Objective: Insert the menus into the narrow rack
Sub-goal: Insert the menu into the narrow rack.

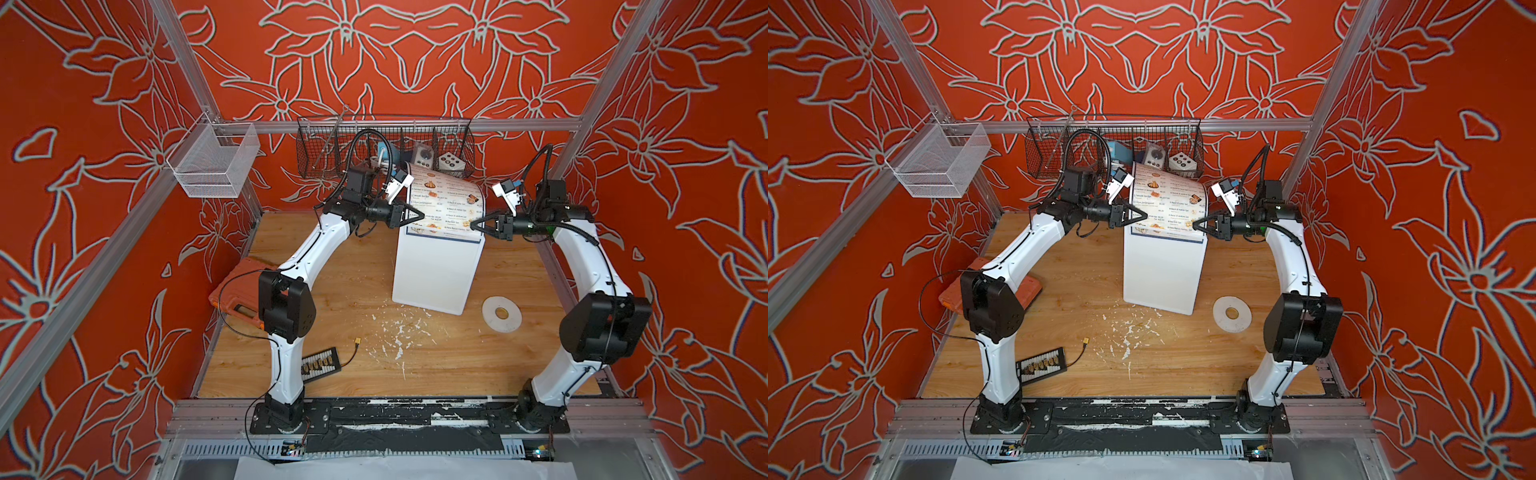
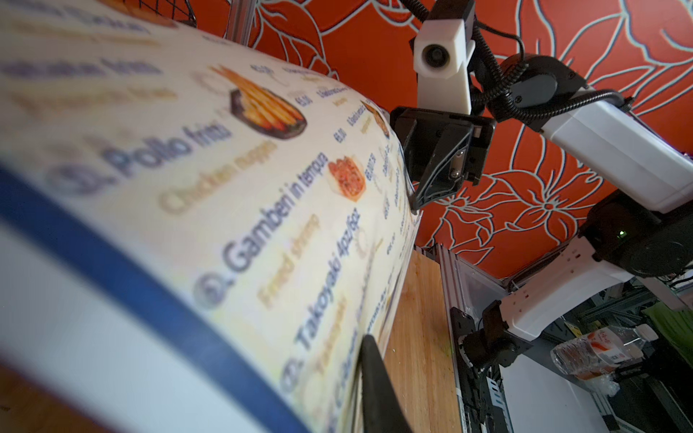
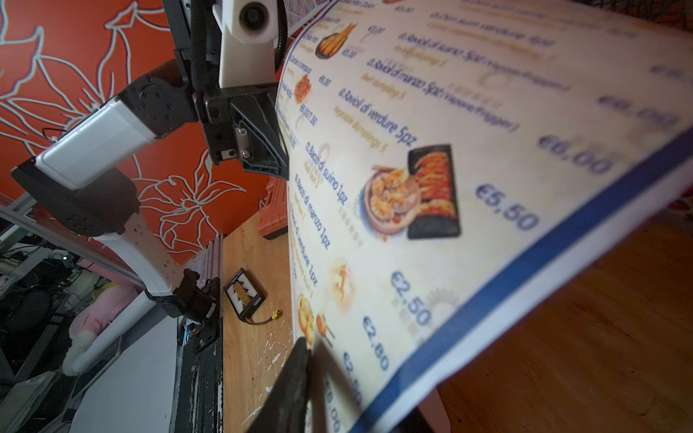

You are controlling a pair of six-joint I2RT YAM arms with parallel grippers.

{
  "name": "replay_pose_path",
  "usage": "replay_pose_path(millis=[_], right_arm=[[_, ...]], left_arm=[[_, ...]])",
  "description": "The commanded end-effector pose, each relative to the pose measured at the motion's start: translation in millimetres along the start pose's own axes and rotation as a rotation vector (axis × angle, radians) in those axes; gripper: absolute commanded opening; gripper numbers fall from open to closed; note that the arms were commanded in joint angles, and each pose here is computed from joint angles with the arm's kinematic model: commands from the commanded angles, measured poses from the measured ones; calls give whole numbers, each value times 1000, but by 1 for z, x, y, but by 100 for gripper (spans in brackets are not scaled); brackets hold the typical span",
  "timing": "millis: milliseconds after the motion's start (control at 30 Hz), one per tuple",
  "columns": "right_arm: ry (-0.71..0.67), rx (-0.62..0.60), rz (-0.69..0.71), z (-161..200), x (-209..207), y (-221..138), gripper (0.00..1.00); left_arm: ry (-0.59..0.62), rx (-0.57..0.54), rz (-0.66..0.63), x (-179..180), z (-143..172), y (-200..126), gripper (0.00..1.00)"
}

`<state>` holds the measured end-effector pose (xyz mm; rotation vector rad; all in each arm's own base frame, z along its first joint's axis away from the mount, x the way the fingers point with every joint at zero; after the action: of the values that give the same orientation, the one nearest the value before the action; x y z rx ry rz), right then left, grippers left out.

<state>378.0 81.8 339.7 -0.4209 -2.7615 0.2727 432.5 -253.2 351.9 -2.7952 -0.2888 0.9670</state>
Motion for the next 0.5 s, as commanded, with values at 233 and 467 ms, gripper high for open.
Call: replay_pose_path(millis=[233, 467], right_arm=[[17, -151, 27, -39, -6, 1, 31], [4, -156, -12, -43, 0, 7, 24]], left_arm=[[102, -26, 53, -28, -13, -11, 12], [101, -25, 53, -28, -13, -11, 16]])
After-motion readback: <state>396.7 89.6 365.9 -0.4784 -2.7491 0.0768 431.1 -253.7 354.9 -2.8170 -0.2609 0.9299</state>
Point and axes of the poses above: each gripper's point midway between its finger pads, its own y axis out along the fingers, its own x axis along the line the jaws close on, z = x × y, the point moved 6 cm from there along -y, back along the fingers, and after that the axes turned 11 degrees about -y, right-handed, at the moved point
